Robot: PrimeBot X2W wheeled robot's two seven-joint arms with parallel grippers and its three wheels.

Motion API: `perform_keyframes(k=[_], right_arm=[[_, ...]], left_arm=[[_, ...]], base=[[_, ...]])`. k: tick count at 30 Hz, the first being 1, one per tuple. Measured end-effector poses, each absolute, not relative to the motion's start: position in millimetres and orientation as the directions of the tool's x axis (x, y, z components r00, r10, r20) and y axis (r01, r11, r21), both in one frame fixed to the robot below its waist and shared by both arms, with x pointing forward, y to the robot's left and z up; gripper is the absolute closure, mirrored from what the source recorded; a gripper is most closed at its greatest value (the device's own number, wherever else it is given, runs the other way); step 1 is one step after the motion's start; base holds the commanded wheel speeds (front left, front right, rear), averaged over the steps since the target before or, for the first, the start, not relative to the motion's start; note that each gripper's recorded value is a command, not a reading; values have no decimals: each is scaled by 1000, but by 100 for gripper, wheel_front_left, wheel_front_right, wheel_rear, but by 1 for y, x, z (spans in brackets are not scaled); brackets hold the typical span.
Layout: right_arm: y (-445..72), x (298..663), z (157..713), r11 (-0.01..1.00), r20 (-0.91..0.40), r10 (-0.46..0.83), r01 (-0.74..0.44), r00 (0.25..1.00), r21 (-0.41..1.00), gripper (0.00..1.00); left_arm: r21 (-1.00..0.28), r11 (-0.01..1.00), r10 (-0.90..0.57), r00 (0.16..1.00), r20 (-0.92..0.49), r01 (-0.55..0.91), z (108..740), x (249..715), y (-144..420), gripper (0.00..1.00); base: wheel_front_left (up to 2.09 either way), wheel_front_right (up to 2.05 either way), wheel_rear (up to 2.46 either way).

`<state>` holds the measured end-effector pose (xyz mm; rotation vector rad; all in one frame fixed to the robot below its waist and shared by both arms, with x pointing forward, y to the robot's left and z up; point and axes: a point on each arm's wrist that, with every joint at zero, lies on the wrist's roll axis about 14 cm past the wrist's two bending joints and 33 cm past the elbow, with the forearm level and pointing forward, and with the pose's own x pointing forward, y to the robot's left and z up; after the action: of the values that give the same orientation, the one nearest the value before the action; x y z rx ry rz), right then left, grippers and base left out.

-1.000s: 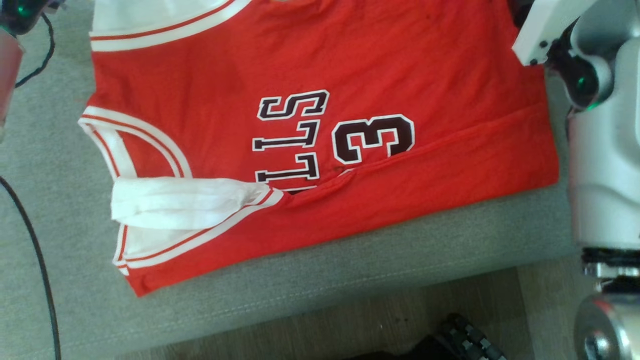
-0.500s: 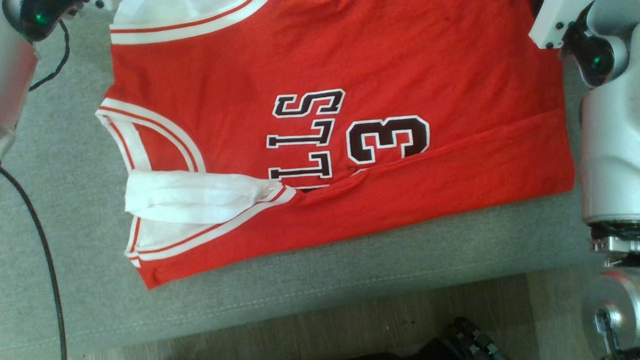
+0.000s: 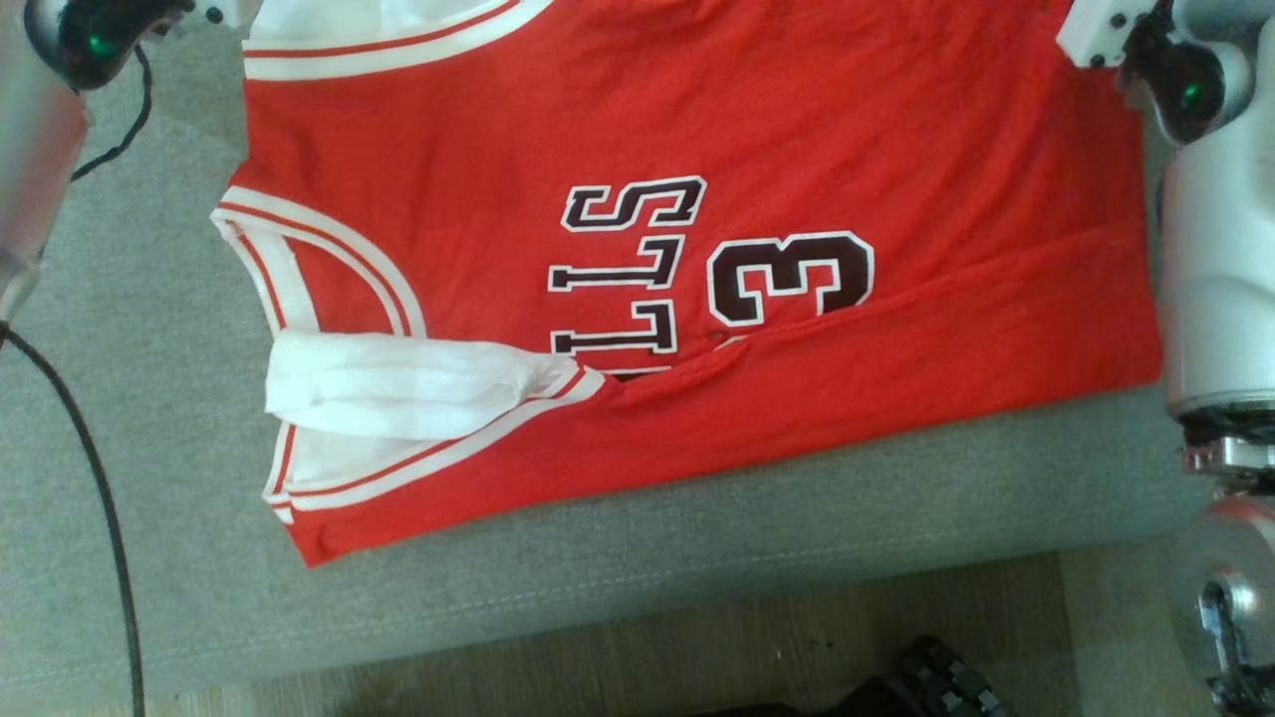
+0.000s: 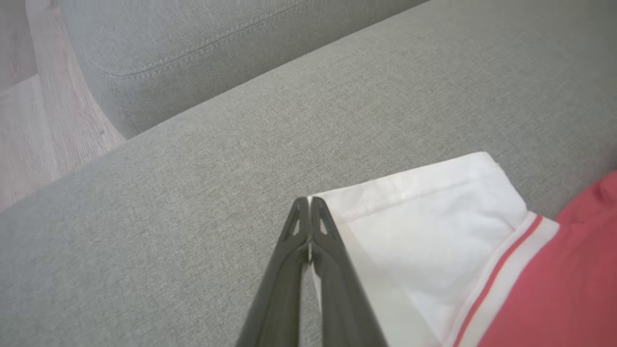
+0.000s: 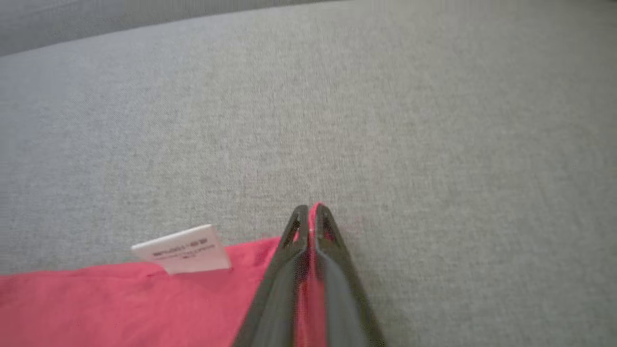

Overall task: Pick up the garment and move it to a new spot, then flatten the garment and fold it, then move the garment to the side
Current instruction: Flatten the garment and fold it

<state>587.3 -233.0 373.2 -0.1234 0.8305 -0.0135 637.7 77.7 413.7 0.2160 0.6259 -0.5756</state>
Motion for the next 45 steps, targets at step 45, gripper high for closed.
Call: perform_keyframes(k=[45], right_arm=[[-235, 563, 389, 997, -578, 68, -42, 813, 57, 100]], left_arm=[[-312, 831, -549, 775, -314, 462, 468, 498, 117, 100]], base=[[0, 0, 0]])
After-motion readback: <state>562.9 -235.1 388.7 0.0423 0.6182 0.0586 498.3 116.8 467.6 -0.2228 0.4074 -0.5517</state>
